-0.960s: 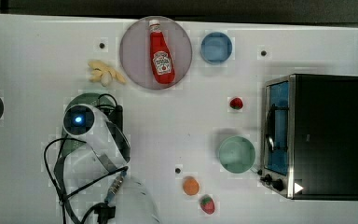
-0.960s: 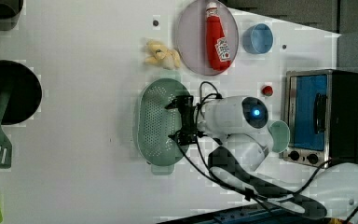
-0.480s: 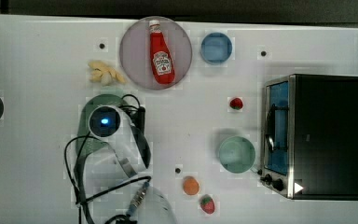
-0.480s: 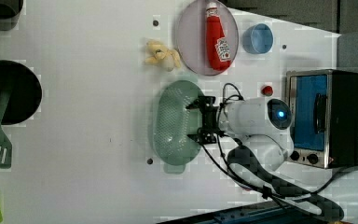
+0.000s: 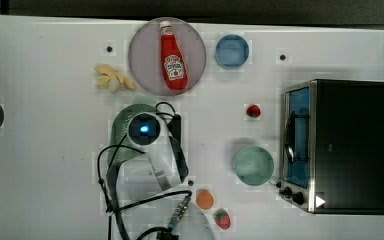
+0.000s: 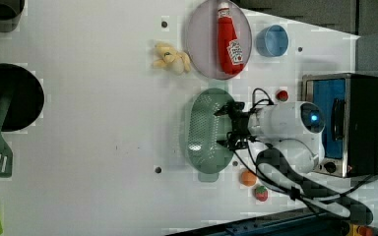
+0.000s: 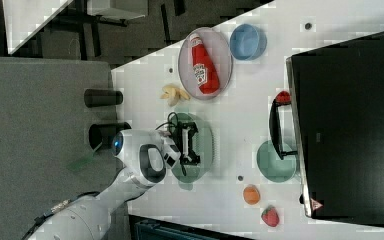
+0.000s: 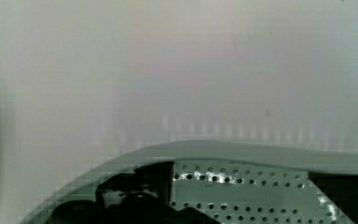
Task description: Drag strainer left to right.
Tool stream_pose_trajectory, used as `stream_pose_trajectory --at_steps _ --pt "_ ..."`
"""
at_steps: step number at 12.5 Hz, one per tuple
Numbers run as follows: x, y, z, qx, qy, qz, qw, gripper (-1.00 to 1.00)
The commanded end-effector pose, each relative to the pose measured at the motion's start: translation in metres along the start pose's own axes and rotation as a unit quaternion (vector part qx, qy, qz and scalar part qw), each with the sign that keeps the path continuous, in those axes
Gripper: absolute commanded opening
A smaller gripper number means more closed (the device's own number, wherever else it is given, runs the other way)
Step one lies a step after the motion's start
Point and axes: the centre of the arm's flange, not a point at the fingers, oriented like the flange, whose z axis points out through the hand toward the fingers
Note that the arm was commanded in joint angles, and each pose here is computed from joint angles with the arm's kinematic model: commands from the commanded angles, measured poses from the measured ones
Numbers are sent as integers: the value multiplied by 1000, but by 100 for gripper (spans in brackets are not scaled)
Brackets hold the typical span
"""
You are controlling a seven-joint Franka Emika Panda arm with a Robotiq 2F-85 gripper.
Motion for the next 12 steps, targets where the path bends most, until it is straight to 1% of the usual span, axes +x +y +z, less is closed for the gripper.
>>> stream_pose_trajectory --at_steps 1,7,11,12 --pt "61 -13 -11 11 6 -3 1000 100" --pt "126 -18 -11 21 15 28 999 100" --pt "163 -16 -10 20 23 -9 999 100" --pt "173 -16 -10 20 26 -8 999 100"
